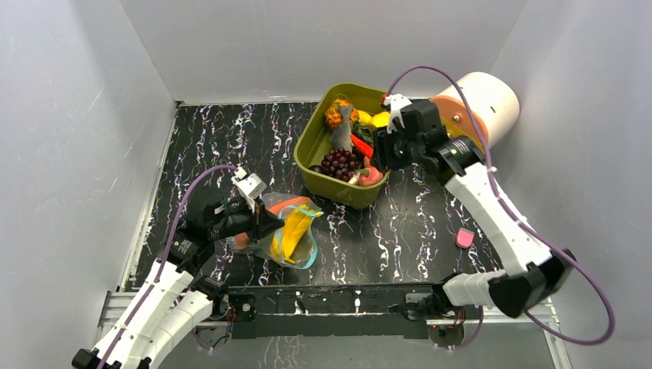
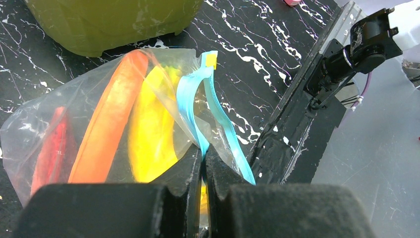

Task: Place the food in the zip-top bag and seal the zipper
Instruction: Pick up the fake vegetable from the bin.

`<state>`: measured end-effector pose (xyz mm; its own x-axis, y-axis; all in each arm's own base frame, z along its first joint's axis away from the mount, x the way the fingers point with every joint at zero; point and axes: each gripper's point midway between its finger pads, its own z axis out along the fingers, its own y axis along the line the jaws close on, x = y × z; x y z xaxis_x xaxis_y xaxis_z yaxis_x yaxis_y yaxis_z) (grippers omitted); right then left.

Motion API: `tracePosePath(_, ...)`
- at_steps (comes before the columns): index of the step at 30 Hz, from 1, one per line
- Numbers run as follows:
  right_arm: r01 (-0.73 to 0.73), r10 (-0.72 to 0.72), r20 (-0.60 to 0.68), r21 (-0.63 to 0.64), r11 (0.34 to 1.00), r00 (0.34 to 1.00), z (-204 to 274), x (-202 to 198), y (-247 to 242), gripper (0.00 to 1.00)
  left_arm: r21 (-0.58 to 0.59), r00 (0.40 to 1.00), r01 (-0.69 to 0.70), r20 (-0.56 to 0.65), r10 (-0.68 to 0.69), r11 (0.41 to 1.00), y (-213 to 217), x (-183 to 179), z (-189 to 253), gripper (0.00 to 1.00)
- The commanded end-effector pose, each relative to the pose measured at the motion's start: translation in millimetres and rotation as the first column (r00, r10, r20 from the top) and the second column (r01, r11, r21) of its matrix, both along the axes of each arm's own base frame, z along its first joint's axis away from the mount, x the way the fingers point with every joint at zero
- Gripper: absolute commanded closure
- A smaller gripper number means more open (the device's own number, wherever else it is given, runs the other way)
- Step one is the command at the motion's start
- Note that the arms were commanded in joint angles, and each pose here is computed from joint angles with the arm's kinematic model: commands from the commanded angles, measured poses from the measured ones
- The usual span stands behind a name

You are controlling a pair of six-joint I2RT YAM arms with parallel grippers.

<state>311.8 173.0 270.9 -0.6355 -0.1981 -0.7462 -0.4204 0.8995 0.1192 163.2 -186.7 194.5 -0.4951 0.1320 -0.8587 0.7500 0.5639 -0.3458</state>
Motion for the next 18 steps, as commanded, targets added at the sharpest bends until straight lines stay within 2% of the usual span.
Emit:
tracePosePath(1,-0.106,0.093,0.081,0.171,0.98,0.992,37,-36,16,0.82,-0.018,0.999,0.012,0.03,-0.012,1.0,-3,2,7,0.97)
tracePosePath(12,-0.212,0.255,-0.079,0.353,0.911,0.964,12,-114,41,0.82,-0.034,1.0,-0.009,0.019,0.01,0.999,-3,4,14,0.97)
tracePosePath(18,-0.246,0.311,-0.136,0.359,0.9,0.941,-4,-138,62,0.81,-0.06,1.0,-0.01,0.011,0.011,0.998,-7,6,20,0.98)
